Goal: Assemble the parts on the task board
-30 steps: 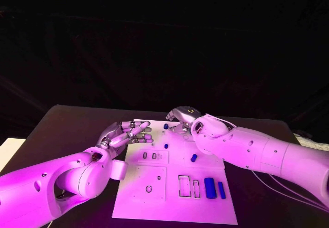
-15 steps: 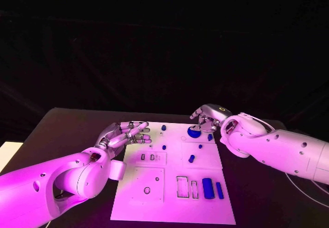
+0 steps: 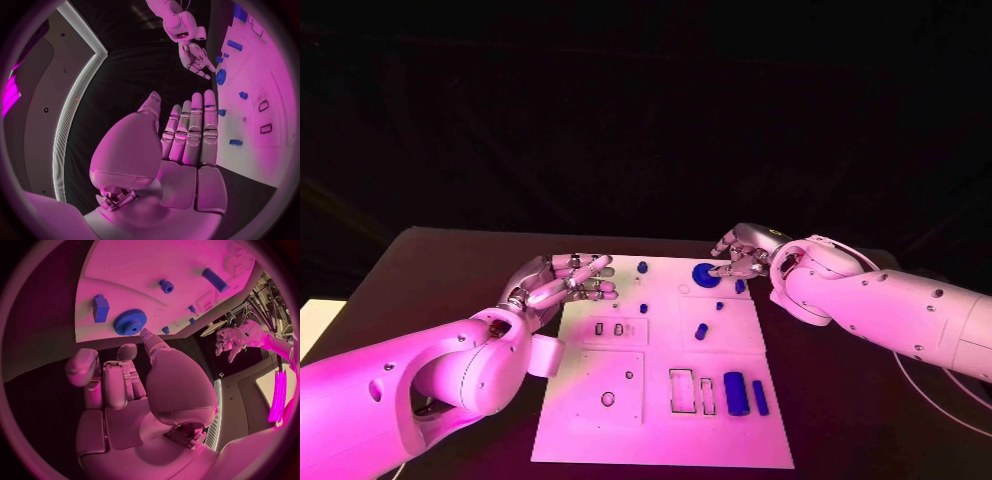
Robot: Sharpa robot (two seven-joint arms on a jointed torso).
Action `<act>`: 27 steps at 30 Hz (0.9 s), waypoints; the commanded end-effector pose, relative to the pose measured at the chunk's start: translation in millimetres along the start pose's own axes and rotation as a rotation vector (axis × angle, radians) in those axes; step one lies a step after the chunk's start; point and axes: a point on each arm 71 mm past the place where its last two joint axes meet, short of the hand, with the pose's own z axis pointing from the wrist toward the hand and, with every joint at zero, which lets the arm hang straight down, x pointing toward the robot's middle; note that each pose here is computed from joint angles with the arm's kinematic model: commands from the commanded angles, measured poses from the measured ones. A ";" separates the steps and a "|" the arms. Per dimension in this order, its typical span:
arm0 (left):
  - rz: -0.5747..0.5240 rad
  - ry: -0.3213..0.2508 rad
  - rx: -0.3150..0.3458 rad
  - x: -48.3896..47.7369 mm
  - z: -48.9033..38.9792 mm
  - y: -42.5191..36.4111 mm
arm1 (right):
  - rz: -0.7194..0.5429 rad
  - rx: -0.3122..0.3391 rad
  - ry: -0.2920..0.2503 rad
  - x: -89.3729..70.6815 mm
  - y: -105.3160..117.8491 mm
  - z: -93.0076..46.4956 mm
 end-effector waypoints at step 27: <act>0.001 0.019 0.003 2.0 0.8 -0.7 | -0.055 0.027 0.107 21.5 4.8 11.1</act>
